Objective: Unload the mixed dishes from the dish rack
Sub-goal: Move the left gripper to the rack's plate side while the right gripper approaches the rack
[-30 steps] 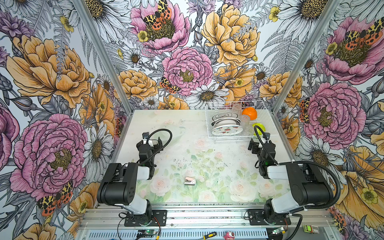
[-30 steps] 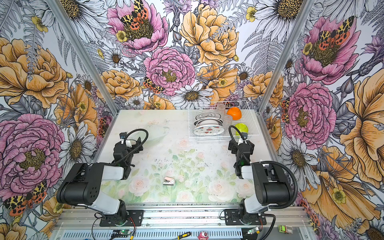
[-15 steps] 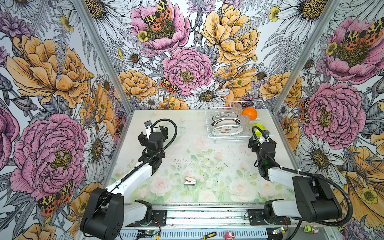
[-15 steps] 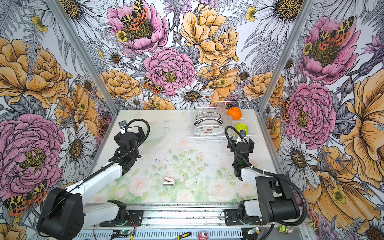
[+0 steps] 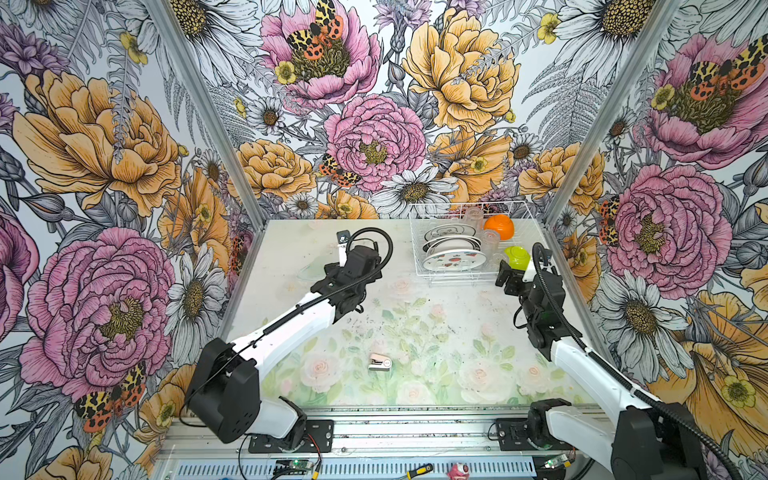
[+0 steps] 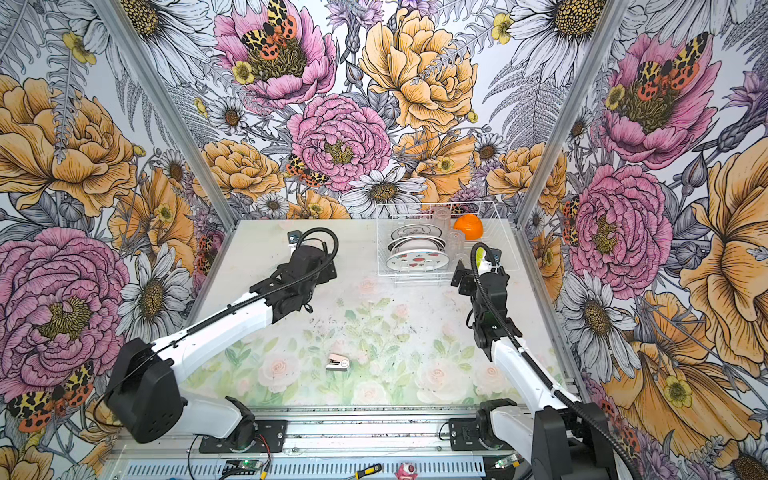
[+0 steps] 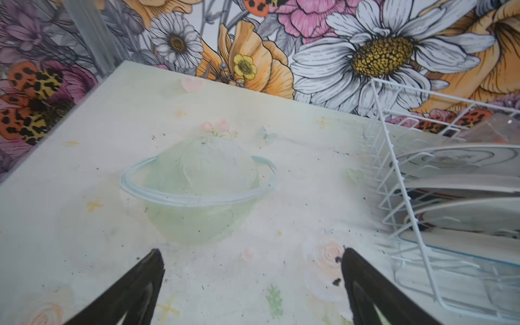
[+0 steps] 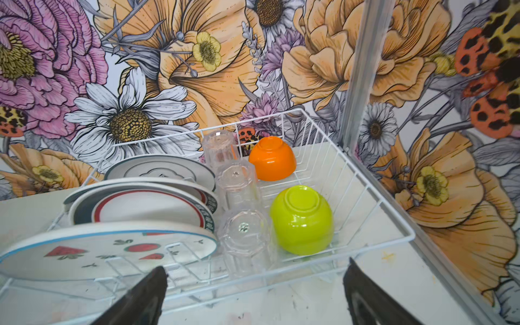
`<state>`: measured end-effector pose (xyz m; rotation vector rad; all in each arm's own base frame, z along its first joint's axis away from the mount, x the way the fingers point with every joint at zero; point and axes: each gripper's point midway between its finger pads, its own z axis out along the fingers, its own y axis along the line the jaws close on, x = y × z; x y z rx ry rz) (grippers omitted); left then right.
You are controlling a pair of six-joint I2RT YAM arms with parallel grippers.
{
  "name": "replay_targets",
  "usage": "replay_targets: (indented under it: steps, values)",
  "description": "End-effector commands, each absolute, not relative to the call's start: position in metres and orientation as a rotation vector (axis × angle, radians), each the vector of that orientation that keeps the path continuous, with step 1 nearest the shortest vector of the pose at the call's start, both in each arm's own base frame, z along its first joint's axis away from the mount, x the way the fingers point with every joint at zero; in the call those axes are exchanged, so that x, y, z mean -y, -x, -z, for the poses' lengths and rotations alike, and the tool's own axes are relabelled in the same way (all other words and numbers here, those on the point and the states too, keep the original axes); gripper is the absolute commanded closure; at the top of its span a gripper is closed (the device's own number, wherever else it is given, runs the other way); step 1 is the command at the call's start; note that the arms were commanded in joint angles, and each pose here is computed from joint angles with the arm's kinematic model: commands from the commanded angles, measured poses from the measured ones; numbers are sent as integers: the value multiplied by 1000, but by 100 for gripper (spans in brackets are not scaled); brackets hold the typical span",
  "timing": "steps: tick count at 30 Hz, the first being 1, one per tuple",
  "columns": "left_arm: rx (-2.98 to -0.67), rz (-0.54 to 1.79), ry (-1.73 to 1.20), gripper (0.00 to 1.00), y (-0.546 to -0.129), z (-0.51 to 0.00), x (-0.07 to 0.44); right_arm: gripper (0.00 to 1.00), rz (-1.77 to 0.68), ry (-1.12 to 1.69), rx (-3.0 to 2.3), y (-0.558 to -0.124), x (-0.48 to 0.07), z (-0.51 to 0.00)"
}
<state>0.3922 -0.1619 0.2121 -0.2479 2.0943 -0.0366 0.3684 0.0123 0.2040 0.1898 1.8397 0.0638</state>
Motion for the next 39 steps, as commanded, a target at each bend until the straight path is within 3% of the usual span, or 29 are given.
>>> replay_targets:
  steps: [1,10,13,18,39]
  values:
    - [-2214,152,205,1,-394,-193,199,2,-241,-187,-1951,-354,-36,-191]
    - [-2311,353,127,3,-421,-174,271,3,-443,-175,-2029,-327,-61,-178]
    - [-2334,379,77,8,-425,-165,291,3,-490,-174,-2027,-317,-65,-174]
    - [-2388,428,10,26,-429,-145,314,3,-514,-186,-2031,-307,-66,-165]
    - [-2421,297,75,49,-475,-98,305,6,-509,-257,-2053,-290,-59,-157]
